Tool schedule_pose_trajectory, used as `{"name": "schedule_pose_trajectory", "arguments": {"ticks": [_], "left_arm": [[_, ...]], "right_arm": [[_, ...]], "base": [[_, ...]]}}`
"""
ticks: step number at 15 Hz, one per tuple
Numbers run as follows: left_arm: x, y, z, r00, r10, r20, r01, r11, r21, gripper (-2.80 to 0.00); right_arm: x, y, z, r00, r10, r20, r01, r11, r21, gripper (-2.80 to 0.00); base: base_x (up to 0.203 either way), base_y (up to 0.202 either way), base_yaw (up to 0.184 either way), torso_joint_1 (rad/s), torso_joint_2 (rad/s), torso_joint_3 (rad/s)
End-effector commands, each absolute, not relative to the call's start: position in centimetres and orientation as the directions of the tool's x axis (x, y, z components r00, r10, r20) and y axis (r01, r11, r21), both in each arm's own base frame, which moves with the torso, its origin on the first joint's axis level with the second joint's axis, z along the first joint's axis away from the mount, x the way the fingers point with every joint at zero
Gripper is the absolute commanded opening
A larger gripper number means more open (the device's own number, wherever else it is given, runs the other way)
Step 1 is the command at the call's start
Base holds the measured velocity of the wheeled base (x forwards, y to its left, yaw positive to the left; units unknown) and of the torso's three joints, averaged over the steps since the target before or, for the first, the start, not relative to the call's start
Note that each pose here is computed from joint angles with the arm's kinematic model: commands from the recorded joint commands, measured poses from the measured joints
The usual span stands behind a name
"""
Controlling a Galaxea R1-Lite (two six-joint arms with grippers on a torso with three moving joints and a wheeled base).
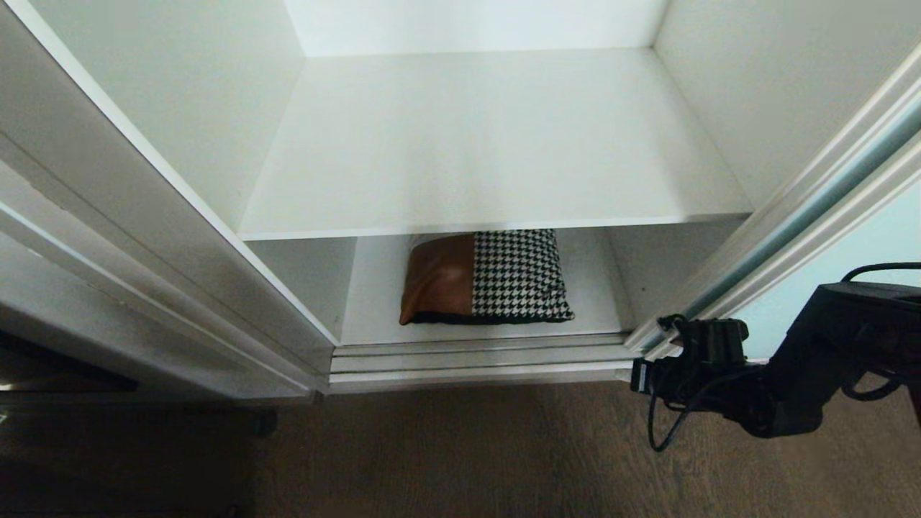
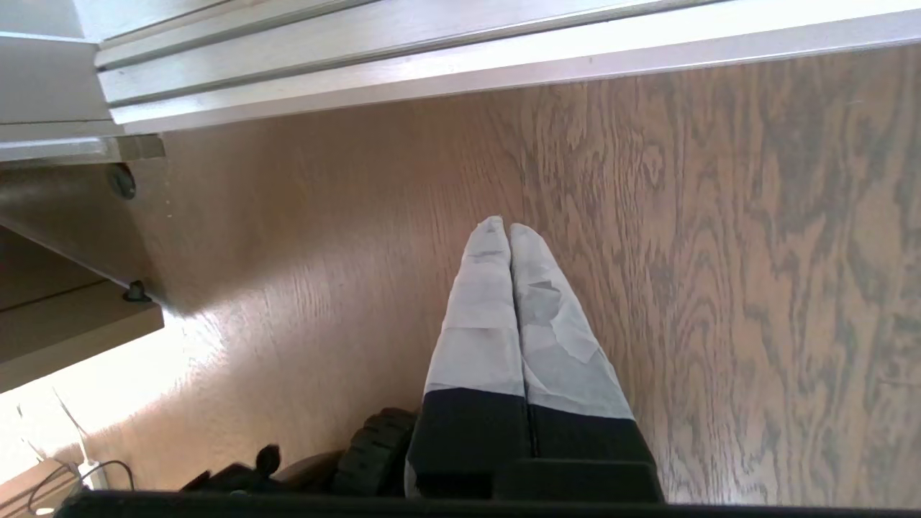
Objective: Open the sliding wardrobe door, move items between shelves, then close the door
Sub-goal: Place the pillow on the higher shelf
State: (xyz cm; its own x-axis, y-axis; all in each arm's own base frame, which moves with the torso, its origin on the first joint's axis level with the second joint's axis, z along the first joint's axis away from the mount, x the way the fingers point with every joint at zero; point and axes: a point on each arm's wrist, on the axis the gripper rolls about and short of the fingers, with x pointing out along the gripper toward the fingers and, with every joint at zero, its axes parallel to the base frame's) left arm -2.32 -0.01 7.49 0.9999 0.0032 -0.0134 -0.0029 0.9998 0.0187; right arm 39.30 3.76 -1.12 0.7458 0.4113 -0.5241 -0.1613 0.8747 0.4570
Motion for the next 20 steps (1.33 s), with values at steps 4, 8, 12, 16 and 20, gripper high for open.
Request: {"name": "schedule_pose_trajectory", "arguments": {"ticks": [4, 8, 12, 16, 20], "left_arm": [[-2.3, 0.0, 7.5, 1.000, 0.004, -0.015, -0.003, 1.000, 0.019, -2.80], [-2.3, 0.0, 7.5, 1.000, 0.003, -0.015, -0.003, 1.000, 0.019, -2.80], [-2.3, 0.0, 7.5, 1.000, 0.004, -0.015, -0.004, 1.000, 0.019, -2.80], [-2.3, 0.0, 7.5, 1.000, 0.003, -0.015, -0.003, 1.000, 0.018, -2.80], [-2.3, 0.0, 7.5, 1.000, 0.004, -0.015, -0.004, 1.000, 0.019, -2.80]], "right_arm": [[41.0, 3.8, -1.9, 0.765, 0.394, -0.509, -0.147, 0.877, 0.458, -2.80], [41.8, 4.4, -0.6, 0.777, 0.405, -0.482, -0.148, 0.862, 0.485, -2.80], [42.3, 4.6, -0.9, 0.781, 0.398, -0.480, -0.149, 0.867, 0.476, 0.00], [42.6, 5.1, -1.2, 0.791, 0.399, -0.464, -0.165, 0.869, 0.466, 0.00], [43.3, 7.0, -1.5, 0.805, 0.445, -0.393, -0.247, 0.854, 0.459, 0.00]], "base": [[0.000, 0.000, 0.000, 0.000, 0.00, 0.000], [0.000, 0.000, 0.000, 0.000, 0.00, 0.000], [0.000, 0.000, 0.000, 0.000, 0.00, 0.000], [0.000, 0.000, 0.000, 0.000, 0.00, 0.000], [0.000, 0.000, 0.000, 0.000, 0.00, 0.000]]}}
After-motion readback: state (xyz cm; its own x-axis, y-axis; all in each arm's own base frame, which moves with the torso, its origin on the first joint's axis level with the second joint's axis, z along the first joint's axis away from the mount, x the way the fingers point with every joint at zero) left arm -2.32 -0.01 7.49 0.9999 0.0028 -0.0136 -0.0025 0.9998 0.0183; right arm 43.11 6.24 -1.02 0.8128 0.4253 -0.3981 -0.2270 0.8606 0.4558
